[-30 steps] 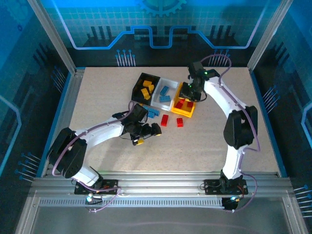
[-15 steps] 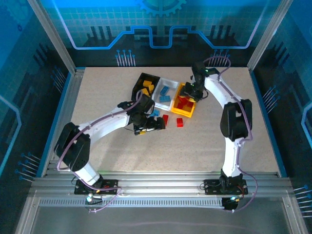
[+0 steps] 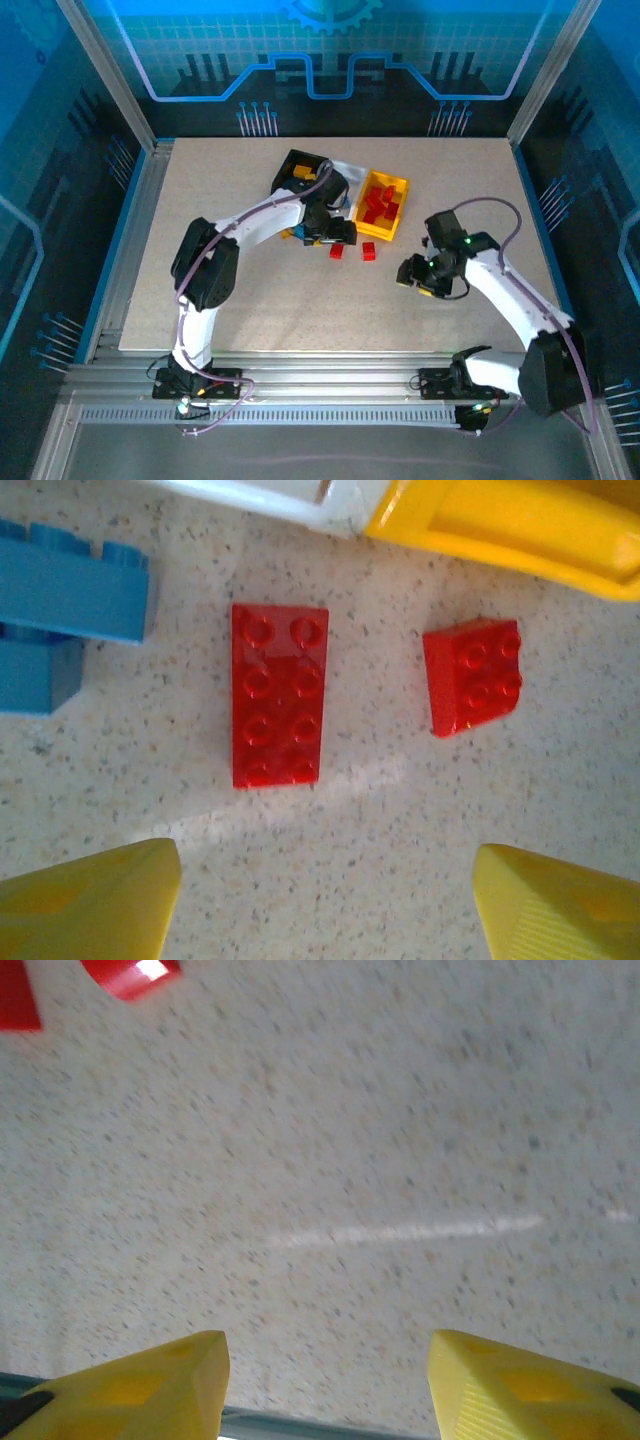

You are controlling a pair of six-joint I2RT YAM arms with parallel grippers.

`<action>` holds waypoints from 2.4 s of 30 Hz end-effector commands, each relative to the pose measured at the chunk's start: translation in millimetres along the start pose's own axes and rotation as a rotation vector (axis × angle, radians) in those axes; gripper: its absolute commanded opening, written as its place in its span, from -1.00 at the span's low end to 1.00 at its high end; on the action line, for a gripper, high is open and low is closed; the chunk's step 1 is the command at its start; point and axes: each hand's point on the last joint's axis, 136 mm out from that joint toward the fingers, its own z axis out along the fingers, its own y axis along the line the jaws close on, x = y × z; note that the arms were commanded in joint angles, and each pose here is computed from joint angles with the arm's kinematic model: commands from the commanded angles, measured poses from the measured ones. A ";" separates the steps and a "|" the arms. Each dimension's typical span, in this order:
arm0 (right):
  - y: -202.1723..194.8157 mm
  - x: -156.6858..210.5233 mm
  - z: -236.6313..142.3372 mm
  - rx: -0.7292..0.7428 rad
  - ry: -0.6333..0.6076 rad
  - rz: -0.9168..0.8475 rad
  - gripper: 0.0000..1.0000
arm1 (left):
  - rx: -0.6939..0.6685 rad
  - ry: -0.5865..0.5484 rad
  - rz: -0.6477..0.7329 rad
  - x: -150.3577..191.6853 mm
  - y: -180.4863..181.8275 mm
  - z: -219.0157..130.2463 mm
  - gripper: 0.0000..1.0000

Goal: Sort the legos into containers by color

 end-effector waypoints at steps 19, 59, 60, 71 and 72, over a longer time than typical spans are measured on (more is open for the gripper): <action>-5.3 21.7 -5.6 -0.037 -0.002 0.057 0.16 | -0.311 0.095 0.153 -1.2 32.8 62.4 0.28; -8.0 30.6 9.8 -0.073 0.014 0.107 0.17 | 0.136 -0.123 0.013 -77.8 -99.6 -16.5 -0.22; -8.0 31.8 8.2 -0.076 0.010 0.109 0.17 | 0.146 -0.138 -0.002 -86.1 -100.4 -16.3 -0.21; -25.8 56.1 5.7 -0.067 0.003 0.153 0.18 | 0.231 -0.172 -0.051 -113.4 -98.7 -4.1 -0.13; -26.9 58.3 6.9 -0.068 0.006 0.159 0.18 | 0.234 -0.172 -0.053 -114.4 -98.3 -3.9 -0.12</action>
